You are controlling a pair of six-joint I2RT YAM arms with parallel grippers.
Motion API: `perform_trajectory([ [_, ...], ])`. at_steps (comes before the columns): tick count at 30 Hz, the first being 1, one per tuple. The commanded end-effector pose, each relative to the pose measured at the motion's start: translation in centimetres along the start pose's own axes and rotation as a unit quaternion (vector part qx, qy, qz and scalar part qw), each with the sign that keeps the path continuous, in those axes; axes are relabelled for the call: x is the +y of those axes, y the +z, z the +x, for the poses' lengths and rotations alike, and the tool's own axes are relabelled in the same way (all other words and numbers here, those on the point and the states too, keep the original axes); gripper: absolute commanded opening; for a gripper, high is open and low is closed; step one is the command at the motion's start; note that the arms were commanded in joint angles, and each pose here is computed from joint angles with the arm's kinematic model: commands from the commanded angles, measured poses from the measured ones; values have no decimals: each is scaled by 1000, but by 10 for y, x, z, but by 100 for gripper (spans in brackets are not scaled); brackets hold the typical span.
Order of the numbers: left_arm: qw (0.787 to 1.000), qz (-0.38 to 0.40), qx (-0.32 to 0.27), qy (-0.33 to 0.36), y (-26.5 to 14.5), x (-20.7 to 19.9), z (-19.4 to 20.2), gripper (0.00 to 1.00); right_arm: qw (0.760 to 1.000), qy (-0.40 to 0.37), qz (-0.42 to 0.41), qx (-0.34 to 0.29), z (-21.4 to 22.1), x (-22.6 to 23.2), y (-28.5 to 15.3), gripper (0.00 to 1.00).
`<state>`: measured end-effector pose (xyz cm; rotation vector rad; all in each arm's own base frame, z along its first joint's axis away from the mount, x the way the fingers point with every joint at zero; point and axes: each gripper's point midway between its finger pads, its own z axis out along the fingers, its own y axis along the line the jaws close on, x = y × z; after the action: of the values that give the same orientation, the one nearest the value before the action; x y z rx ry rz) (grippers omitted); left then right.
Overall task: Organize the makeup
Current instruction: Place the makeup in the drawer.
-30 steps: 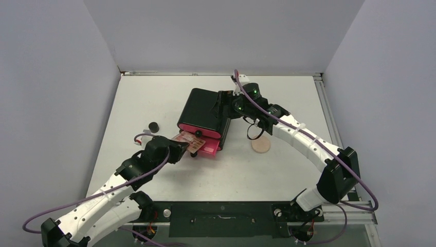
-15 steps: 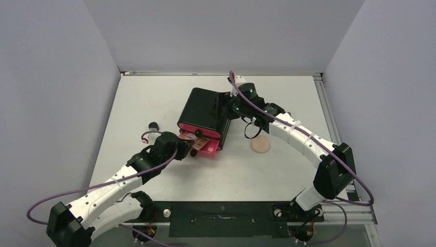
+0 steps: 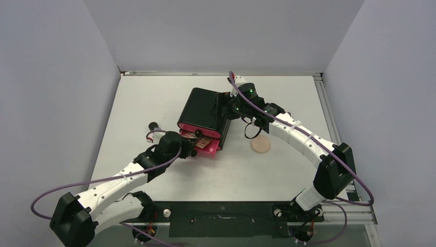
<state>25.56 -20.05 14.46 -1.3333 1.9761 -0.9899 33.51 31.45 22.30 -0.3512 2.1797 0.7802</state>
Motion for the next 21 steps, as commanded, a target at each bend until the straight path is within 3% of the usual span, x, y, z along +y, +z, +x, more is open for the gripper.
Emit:
perform_trajectory([
  [1,999,48,9,-22,0,-28,5,9,999,-7,-16,-32,-20,13,-4,87],
  [4,999,48,10,-21,2,-27,5,21,999,-7,-18,-31,-20,13,-4,87],
  [10,998,55,23,9,-1,-33,11,35,999,-6,-17,-29,-18,13,-4,87],
  [21,997,55,28,47,-14,-43,12,36,999,-5,-19,-32,-19,13,-4,87],
])
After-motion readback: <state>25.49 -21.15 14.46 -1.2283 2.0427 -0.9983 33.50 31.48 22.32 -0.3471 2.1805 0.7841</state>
